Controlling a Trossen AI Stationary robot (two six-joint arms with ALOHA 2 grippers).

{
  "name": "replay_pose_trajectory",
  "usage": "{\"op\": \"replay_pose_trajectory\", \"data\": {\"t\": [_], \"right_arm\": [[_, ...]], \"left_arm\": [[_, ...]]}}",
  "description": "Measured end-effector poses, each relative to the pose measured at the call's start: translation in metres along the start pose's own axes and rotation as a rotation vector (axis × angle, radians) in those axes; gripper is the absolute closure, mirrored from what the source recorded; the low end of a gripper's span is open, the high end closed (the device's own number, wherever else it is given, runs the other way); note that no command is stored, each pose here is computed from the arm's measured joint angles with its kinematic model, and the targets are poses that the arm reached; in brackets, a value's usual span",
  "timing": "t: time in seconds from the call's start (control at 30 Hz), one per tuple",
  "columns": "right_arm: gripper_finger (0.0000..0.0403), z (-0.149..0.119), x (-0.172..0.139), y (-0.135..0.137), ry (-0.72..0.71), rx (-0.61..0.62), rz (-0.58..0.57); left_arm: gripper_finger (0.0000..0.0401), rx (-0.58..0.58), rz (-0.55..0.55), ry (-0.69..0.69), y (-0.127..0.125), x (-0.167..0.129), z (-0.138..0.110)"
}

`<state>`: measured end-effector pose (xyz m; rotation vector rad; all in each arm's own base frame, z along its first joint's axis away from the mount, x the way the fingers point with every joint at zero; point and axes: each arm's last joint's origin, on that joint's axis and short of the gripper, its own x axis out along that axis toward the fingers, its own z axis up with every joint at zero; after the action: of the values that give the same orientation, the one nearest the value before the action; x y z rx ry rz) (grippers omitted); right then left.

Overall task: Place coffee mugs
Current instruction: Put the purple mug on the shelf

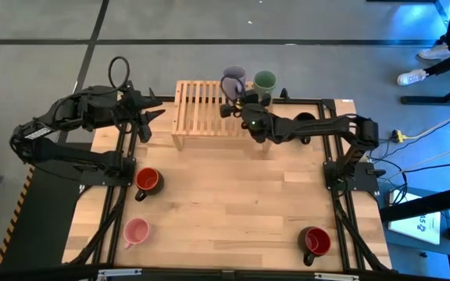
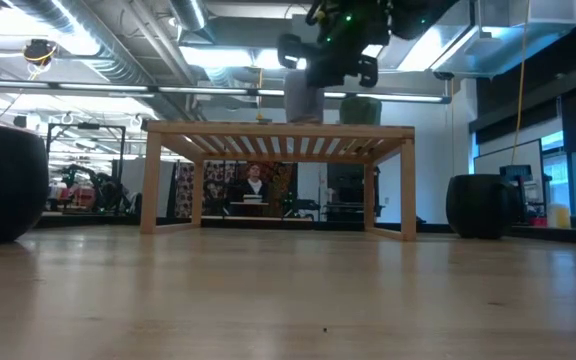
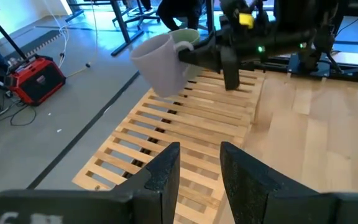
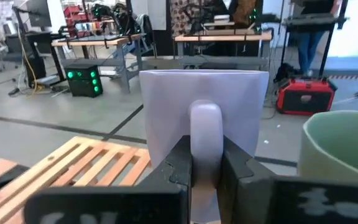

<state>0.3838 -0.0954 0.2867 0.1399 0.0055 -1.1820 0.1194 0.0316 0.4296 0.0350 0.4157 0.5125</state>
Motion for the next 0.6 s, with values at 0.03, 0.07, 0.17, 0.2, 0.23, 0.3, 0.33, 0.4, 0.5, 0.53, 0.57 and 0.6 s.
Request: {"op": "replay_pose_trajectory", "data": {"t": [0.03, 0.07, 0.17, 0.2, 0.23, 0.3, 0.33, 0.4, 0.5, 0.53, 0.57, 0.6], "right_arm": [[0.0382, -0.003, 0.002, 0.001, 0.0, -0.008, -0.005], [0.0382, -0.007, 0.003, 0.003, 0.003, -0.015, -0.004], [0.0382, -0.018, 0.009, 0.004, 0.006, -0.028, -0.031], [0.0382, -0.021, 0.011, 0.005, -0.003, -0.018, -0.044], [0.0382, -0.022, 0.014, 0.005, -0.01, -0.001, -0.049], [0.0382, -0.024, 0.019, 0.004, -0.022, 0.018, -0.059], [0.0382, -0.026, 0.02, 0.005, -0.023, 0.02, -0.063], [0.0382, -0.029, 0.023, 0.004, -0.023, 0.015, -0.084], [0.0382, -0.031, 0.024, 0.002, -0.022, 0.012, -0.103], [0.0382, -0.031, 0.024, 0.002, -0.02, 0.007, -0.105], [0.0382, -0.032, 0.024, 0.002, -0.015, 0.0, -0.107], [0.0382, -0.033, 0.024, 0.002, -0.013, -0.004, -0.108]], "left_arm": [[0.0292, 0.0, 0.0, 0.0, 0.0, 0.0, 0.0], [0.0292, 0.0, 0.0, 0.0, 0.0, 0.0, 0.0], [0.0292, 0.0, 0.0, 0.0, 0.0, 0.0, 0.0], [0.0292, 0.0, 0.0, 0.0, 0.0, 0.0, 0.0], [0.0292, 0.0, 0.0, 0.0, 0.0, 0.0, 0.0], [0.0292, 0.0, 0.0, 0.0, 0.0, 0.0, 0.0], [0.0292, 0.0, 0.0, 0.0, 0.0, 0.0, 0.0], [0.0292, 0.0, 0.0, 0.0, 0.0, 0.0, 0.0], [0.0292, 0.0, -0.001, 0.0, 0.0, 0.0, 0.0], [0.0292, 0.0, 0.0, 0.0, 0.0, 0.0, 0.0], [0.0292, 0.0, 0.0, 0.0, 0.0, 0.0, 0.0], [0.0292, 0.0, -0.001, 0.0, 0.0, 0.0, 0.0]]}}
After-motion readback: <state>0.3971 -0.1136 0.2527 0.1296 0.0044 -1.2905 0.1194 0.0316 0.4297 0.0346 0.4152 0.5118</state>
